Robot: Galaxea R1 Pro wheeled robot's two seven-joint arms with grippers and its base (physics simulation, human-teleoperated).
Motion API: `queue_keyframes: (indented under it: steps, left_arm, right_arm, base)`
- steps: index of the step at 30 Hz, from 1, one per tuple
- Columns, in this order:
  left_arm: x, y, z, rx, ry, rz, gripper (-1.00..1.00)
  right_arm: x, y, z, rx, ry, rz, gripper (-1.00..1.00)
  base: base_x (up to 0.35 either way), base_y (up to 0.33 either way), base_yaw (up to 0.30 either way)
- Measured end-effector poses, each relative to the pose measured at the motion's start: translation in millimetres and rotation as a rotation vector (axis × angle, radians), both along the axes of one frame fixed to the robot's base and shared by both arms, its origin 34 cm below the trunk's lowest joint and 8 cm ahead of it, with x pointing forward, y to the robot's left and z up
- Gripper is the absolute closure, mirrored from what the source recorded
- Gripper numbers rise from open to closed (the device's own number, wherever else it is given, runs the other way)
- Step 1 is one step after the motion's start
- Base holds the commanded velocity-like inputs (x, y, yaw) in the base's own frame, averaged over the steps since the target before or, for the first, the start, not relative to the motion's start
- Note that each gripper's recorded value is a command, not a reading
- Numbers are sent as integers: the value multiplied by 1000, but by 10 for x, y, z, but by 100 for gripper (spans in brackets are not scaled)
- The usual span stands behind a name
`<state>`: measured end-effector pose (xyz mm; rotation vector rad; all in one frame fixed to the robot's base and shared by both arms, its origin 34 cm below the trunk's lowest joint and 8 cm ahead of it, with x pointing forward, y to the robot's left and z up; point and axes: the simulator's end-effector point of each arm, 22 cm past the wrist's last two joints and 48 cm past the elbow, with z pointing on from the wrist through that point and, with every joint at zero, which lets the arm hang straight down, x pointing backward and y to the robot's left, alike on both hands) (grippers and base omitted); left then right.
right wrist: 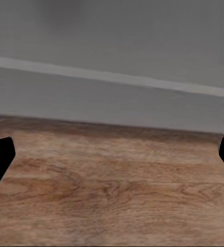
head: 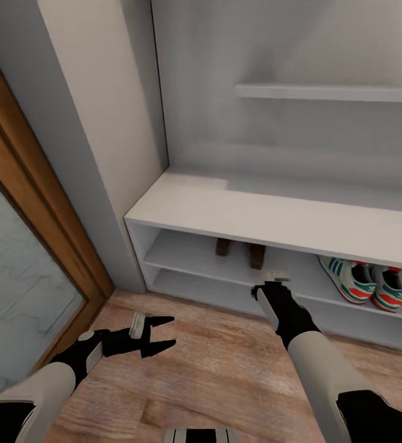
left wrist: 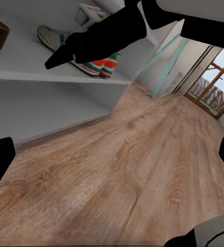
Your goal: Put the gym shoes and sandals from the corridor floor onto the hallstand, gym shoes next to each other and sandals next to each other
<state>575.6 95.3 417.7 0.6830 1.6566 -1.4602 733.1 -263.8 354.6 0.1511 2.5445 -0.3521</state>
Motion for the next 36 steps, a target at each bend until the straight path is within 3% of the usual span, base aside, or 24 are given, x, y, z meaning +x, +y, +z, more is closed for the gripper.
queue_keyframes:
  steps: [12,29,32,33,34,36]
  left_arm:
    - [0,0,0,0,0,0,-100]
    - [0,1,5,0,-1,0,-100]
    - [-1,0,4,0,-1,0,-100]
    - [0,0,4,0,-1,0,-100]
    - [1,1,3,0,0,1,-100]
    - [1,1,2,0,0,1,-100]
  right_arm:
    - [4,18,0,5,-2,3,-100]
    - [10,40,-15,4,-10,11,-100]
    - [147,46,92,10,-90,1,-100]
    - [222,44,154,13,-139,-6,-100]
    - [352,42,270,23,-230,-20,-100]
    - [397,39,313,28,-270,-27,-100]
  base:
    - [-324,0,0]
    - [-27,0,0]
    - [0,0,0]
    - [-155,0,0]
    - [-192,0,0]
    - [-254,0,0]
